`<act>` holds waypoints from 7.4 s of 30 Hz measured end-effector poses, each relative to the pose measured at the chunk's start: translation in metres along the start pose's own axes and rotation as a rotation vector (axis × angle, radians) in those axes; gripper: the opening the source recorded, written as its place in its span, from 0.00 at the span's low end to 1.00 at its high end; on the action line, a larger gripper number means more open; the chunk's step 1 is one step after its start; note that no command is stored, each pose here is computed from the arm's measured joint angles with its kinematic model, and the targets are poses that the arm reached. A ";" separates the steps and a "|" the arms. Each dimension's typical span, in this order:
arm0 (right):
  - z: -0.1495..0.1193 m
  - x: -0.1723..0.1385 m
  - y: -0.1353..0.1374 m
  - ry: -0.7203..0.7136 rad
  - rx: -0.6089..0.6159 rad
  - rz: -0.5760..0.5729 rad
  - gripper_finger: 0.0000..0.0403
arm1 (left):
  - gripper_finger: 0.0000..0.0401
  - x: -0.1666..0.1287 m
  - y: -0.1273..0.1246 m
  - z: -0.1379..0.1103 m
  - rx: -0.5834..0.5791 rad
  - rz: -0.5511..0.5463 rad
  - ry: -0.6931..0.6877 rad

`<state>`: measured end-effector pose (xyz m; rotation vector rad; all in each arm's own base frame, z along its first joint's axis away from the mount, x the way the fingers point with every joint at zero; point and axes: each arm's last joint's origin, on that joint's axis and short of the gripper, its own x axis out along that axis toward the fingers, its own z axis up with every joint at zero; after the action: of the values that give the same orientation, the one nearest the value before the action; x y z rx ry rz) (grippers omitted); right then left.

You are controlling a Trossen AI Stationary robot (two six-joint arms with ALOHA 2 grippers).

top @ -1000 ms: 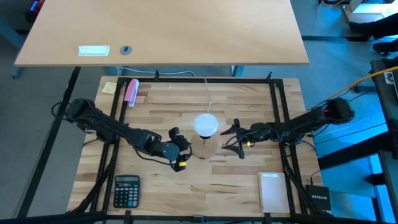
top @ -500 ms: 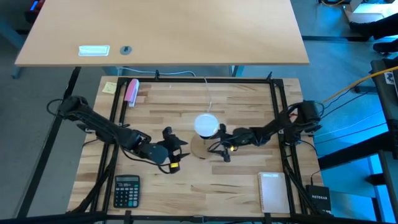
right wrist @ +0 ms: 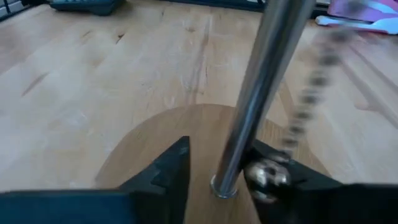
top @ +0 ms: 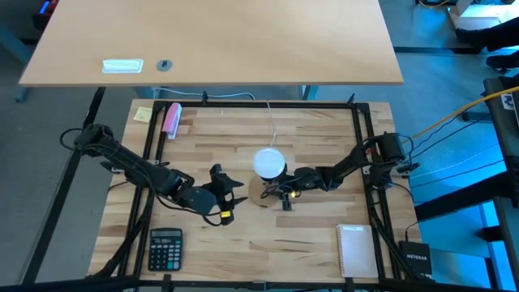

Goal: Screw lightbulb
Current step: Insert the white lightbulb into the lamp, then remove the white lightbulb from the lamp

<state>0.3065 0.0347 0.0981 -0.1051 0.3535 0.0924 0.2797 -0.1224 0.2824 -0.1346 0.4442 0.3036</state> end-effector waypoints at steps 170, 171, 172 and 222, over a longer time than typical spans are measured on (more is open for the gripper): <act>-0.002 0.009 -0.012 0.067 0.060 -0.086 0.11 | 0.52 0.125 0.174 0.047 0.225 -0.861 -0.197; -0.002 0.009 -0.012 0.067 0.060 -0.086 0.11 | 0.52 0.125 0.173 0.048 0.212 -0.862 -0.192; -0.002 0.009 -0.012 0.067 0.060 -0.086 0.11 | 0.53 0.125 0.173 0.049 0.203 -0.863 -0.191; -0.003 0.008 -0.015 0.087 0.114 -0.217 0.11 | 0.34 0.094 0.035 0.024 -0.172 0.363 -0.357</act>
<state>0.3148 0.0199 0.0933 -0.0342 0.4311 -0.1474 0.3588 -0.0604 0.2608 -0.1639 0.0834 0.7100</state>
